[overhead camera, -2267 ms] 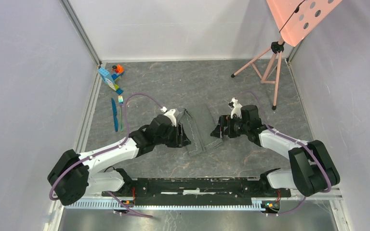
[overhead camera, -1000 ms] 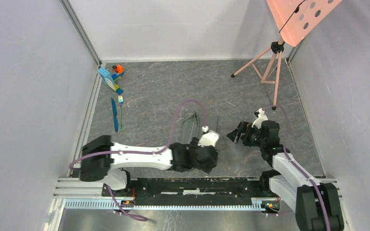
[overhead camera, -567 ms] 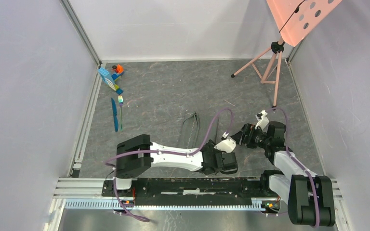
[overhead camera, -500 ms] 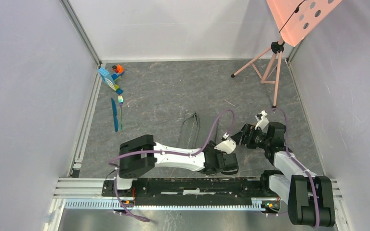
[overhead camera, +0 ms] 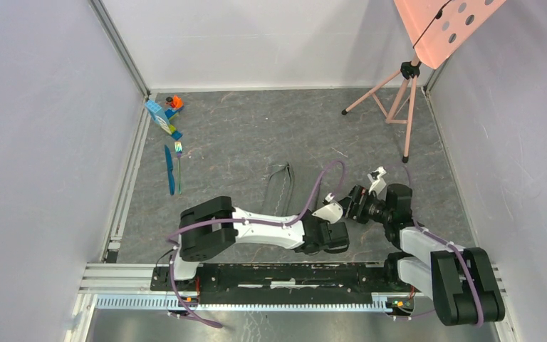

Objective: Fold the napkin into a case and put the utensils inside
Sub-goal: Fold the 2/3-rectangle-folded napkin at the center of the board.

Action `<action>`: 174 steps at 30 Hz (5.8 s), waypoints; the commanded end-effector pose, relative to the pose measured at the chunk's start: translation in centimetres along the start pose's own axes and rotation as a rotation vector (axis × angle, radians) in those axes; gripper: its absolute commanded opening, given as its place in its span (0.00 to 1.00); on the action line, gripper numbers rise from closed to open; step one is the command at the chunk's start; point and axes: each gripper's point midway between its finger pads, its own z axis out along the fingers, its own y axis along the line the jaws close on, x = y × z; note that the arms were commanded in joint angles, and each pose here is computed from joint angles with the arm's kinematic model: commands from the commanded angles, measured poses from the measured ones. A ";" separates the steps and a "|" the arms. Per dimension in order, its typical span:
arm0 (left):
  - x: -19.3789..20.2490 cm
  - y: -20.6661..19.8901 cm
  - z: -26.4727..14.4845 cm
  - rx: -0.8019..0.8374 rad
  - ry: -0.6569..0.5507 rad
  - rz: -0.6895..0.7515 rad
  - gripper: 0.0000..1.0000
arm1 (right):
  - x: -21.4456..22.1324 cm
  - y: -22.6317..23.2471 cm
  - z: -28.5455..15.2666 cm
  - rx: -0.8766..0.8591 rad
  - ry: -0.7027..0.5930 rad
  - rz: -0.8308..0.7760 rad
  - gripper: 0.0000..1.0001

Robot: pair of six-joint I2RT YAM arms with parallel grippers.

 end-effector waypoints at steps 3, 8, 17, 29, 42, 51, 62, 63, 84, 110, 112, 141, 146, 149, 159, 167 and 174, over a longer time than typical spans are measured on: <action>-3.3 2.6 -3.6 0.027 -0.122 -0.099 0.02 | -1.0 3.0 1.5 -0.090 -0.091 0.154 0.98; -3.6 3.7 -4.7 0.051 -0.140 -0.127 0.02 | -1.7 4.0 2.7 -0.081 -0.126 0.214 0.98; -3.3 4.5 -4.9 0.065 -0.145 -0.145 0.02 | -4.6 4.4 3.4 -0.047 -0.191 0.218 0.98; -4.0 4.6 -5.6 0.096 -0.163 -0.155 0.02 | -1.9 4.9 7.0 -0.024 -0.091 0.246 0.98; -3.8 4.7 -5.6 0.109 -0.156 -0.163 0.02 | -2.3 5.2 9.3 -0.045 -0.102 0.263 0.76; -3.5 4.2 -5.6 0.147 -0.146 -0.173 0.02 | -3.3 4.6 10.2 -0.015 -0.132 0.217 0.38; -3.9 5.3 -7.4 0.423 -0.126 -0.421 0.61 | -2.3 4.9 12.1 -0.050 0.159 -0.344 0.01; -4.1 6.1 -7.5 0.455 -0.132 -0.474 0.63 | -1.8 4.8 12.1 -0.069 0.212 -0.388 0.00; -9.5 10.2 0.6 0.694 -0.247 -0.988 0.63 | -7.2 3.9 11.4 0.132 0.343 -0.550 0.00; -3.9 9.3 8.9 0.566 -0.128 -0.978 0.13 | -3.9 11.8 16.3 0.072 -0.017 0.075 0.00; -4.4 9.5 8.2 0.575 -0.143 -0.959 0.17 | -3.7 11.7 16.6 0.088 -0.036 0.102 0.01; -0.3 12.6 7.1 0.501 -0.114 -1.059 0.29 | -4.9 9.5 16.7 0.548 -0.016 -0.446 0.01; -1.5 10.8 7.9 0.611 -0.121 -1.124 0.18 | -5.2 10.1 16.9 0.623 -0.017 -0.566 0.00; -2.6 10.2 7.8 0.657 -0.145 -1.155 0.15 | -5.2 10.0 16.9 0.666 -0.017 -0.637 0.00; 2.9 14.3 5.9 0.528 -0.186 -1.269 0.36 | -4.5 9.6 17.1 0.736 0.031 -0.873 0.00; 8.0 21.0 4.1 0.286 -0.062 -1.410 0.48 | -3.9 10.6 17.7 0.780 0.021 -1.037 0.00; 8.8 27.2 0.1 0.094 -0.063 -1.496 0.68 | -2.3 10.6 18.9 0.891 0.054 -1.192 0.00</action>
